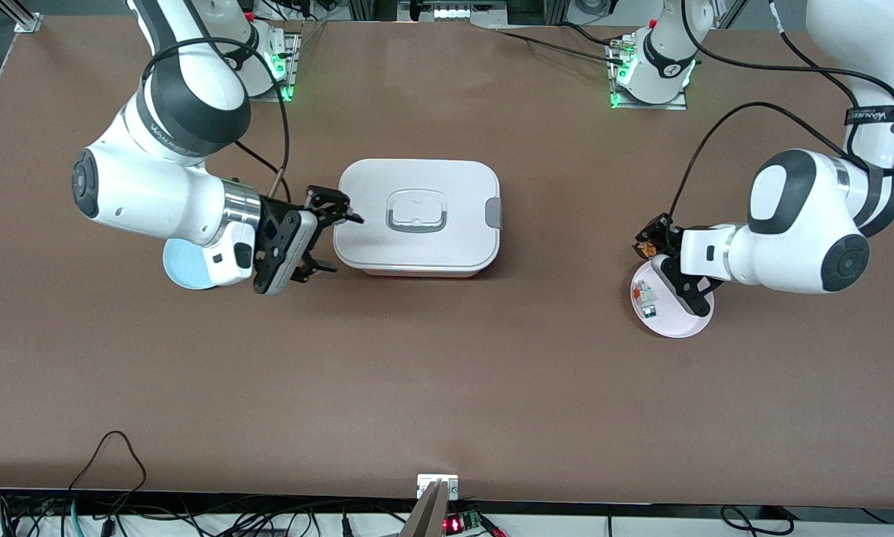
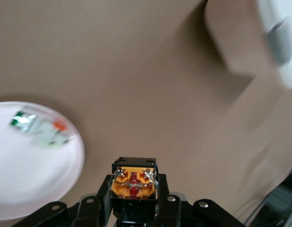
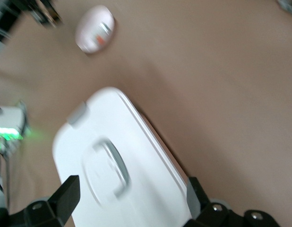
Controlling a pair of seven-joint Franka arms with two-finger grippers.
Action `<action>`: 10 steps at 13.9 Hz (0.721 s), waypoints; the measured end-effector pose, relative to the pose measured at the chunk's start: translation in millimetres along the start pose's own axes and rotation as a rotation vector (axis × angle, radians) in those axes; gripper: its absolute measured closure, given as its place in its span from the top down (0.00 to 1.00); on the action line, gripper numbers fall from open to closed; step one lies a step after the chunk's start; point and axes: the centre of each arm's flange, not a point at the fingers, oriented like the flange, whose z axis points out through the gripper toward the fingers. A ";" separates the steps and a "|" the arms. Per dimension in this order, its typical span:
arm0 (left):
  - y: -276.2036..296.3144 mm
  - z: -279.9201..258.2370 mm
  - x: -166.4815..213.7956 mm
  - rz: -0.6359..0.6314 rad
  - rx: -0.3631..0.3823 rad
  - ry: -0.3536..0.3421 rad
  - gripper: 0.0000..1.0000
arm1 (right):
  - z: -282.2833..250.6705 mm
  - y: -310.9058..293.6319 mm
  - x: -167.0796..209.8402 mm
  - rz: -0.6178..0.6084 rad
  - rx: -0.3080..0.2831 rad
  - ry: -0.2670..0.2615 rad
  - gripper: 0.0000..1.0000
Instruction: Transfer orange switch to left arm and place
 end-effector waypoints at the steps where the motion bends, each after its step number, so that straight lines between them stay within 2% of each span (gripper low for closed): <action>1: -10.7 3.0 -5.5 0.052 0.046 -0.044 0.40 | -7.0 11.8 -10.3 0.031 -0.046 -0.055 1.00; 2: -23.3 6.3 -10.6 0.120 0.087 -0.077 0.40 | -15.2 22.1 -20.1 0.066 -0.090 -0.101 1.00; 4: -46.4 17.5 -15.4 0.258 0.134 -0.120 0.40 | -32.1 31.6 -34.4 0.167 -0.158 -0.162 1.00; 8: -74.6 50.9 -12.8 0.401 0.159 -0.180 0.40 | -65.4 20.6 -54.3 0.372 -0.298 -0.270 1.00; 10: -75.1 60.9 -9.5 0.435 0.158 -0.196 0.40 | -93.9 18.5 -70.0 0.484 -0.365 -0.294 1.00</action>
